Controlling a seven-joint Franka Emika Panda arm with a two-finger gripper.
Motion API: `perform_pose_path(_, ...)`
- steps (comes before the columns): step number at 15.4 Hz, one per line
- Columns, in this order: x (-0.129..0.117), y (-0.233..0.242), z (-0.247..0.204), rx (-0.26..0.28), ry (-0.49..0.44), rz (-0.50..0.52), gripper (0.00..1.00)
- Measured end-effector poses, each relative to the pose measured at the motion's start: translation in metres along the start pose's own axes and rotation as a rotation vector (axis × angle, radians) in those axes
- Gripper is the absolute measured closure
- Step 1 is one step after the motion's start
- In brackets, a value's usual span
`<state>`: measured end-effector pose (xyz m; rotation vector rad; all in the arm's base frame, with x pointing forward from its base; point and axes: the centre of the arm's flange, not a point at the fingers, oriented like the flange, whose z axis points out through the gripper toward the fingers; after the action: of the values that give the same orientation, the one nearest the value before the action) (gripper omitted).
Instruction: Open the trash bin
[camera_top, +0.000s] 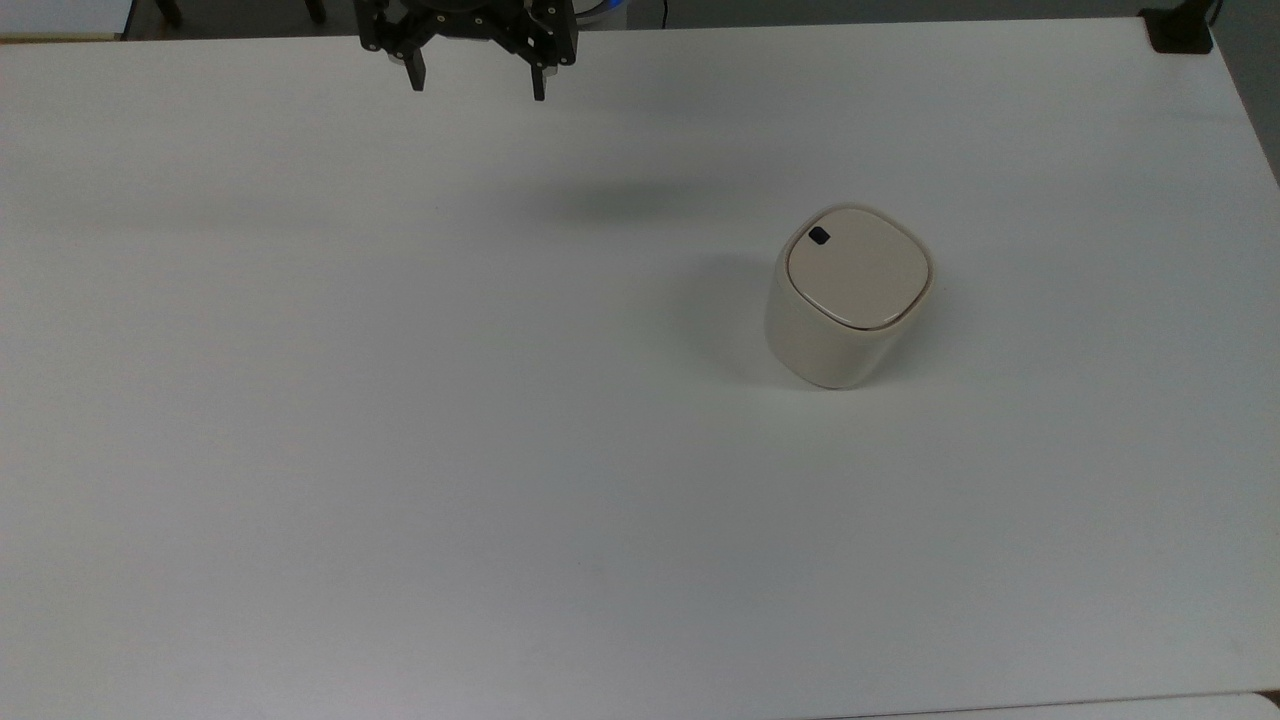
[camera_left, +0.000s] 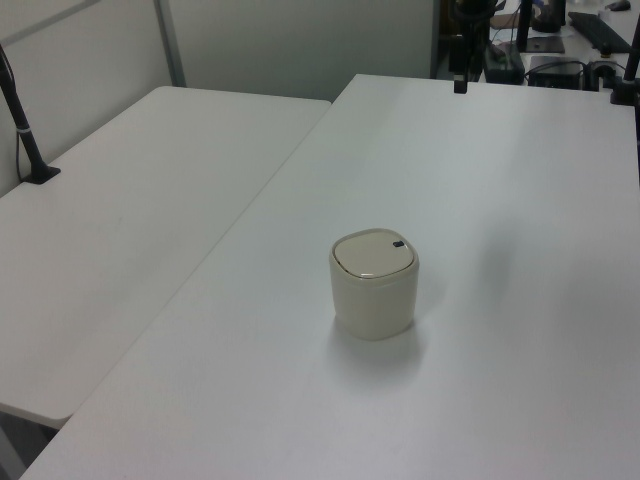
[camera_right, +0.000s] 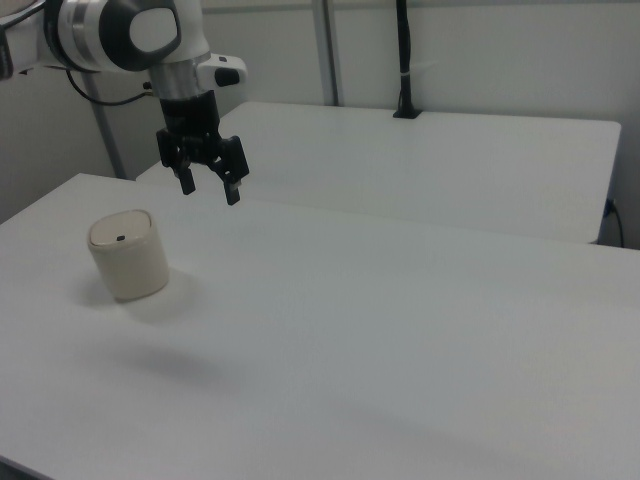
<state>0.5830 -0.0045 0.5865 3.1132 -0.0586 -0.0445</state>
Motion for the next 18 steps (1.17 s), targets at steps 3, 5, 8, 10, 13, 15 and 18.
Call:
perform_pose_path(3, 0.000, 0.002, 0.000, 0.000, 0.000, 0.004, 0.00)
perform_pose_path(5, 0.000, 0.005, 0.000, 0.000, 0.000, 0.009, 0.00)
perform_pose_path(8, 0.000, 0.011, 0.000, 0.001, 0.000, 0.019, 0.00)
perform_pose_path(10, 0.000, 0.012, 0.000, 0.001, 0.000, 0.020, 0.00)
perform_pose_path(13, 0.000, 0.012, 0.000, 0.001, 0.000, 0.014, 0.00)
perform_pose_path(15, 0.000, 0.012, 0.000, 0.001, 0.000, -0.006, 0.00)
perform_pose_path(18, 0.000, 0.012, 0.001, 0.001, -0.001, -0.024, 0.00)
